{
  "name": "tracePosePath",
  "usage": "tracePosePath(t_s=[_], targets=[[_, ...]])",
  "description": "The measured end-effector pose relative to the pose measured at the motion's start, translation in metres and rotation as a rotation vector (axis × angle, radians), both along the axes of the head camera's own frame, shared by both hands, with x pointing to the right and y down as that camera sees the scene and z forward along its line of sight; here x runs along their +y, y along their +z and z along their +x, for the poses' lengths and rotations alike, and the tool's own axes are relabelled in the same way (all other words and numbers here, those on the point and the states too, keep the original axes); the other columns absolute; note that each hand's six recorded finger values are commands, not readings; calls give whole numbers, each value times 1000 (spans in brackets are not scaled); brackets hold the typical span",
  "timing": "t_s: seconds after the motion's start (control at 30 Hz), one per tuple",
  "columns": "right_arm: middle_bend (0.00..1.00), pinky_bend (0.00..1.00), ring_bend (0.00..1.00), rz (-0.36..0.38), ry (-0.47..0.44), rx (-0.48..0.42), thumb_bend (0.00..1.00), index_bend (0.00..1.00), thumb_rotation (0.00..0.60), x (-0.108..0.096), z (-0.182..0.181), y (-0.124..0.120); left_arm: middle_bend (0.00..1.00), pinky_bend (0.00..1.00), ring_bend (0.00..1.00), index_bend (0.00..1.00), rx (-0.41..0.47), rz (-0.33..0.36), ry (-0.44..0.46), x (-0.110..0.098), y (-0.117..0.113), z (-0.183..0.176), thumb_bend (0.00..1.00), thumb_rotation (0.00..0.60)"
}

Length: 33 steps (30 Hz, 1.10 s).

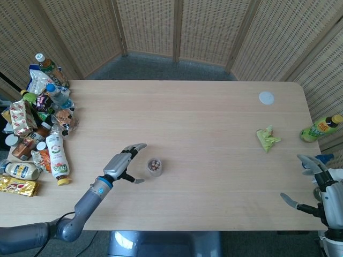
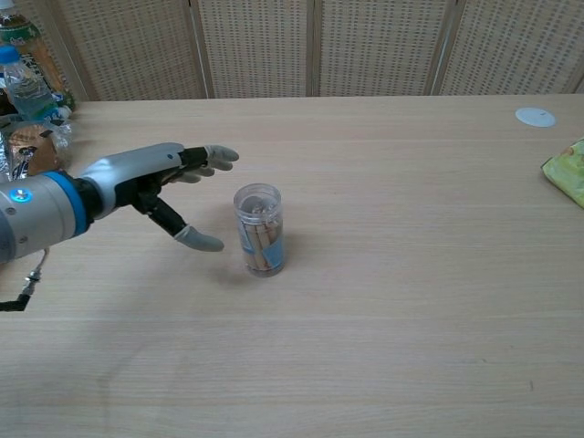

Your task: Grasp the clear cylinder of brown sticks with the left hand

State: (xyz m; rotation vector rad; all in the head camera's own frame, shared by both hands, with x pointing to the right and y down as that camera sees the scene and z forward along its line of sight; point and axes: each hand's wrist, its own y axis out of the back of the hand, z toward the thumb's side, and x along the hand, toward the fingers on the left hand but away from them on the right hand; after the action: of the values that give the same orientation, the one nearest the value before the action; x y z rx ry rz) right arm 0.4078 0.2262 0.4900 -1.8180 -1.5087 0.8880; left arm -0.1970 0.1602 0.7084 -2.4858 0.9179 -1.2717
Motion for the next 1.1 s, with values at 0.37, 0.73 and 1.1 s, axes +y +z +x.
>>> tracePosePath(t_s=[0.37,0.73,1.1], targets=[[222,401,160,4,26,-25,9,156,600,-4,9,-4,0,0,0,5,27,-3,-16,0,24,46,0,600],[222,402,160,4,28,-30,10,156,600,-5,11,-4,804,651,711,846,9,74,-119,0,46,69,44,600],[222,401,160,2,22,-31,10,156,600,-4,9,-4,808,655,721,861,75,175,-213,-21,16,61,68,600]])
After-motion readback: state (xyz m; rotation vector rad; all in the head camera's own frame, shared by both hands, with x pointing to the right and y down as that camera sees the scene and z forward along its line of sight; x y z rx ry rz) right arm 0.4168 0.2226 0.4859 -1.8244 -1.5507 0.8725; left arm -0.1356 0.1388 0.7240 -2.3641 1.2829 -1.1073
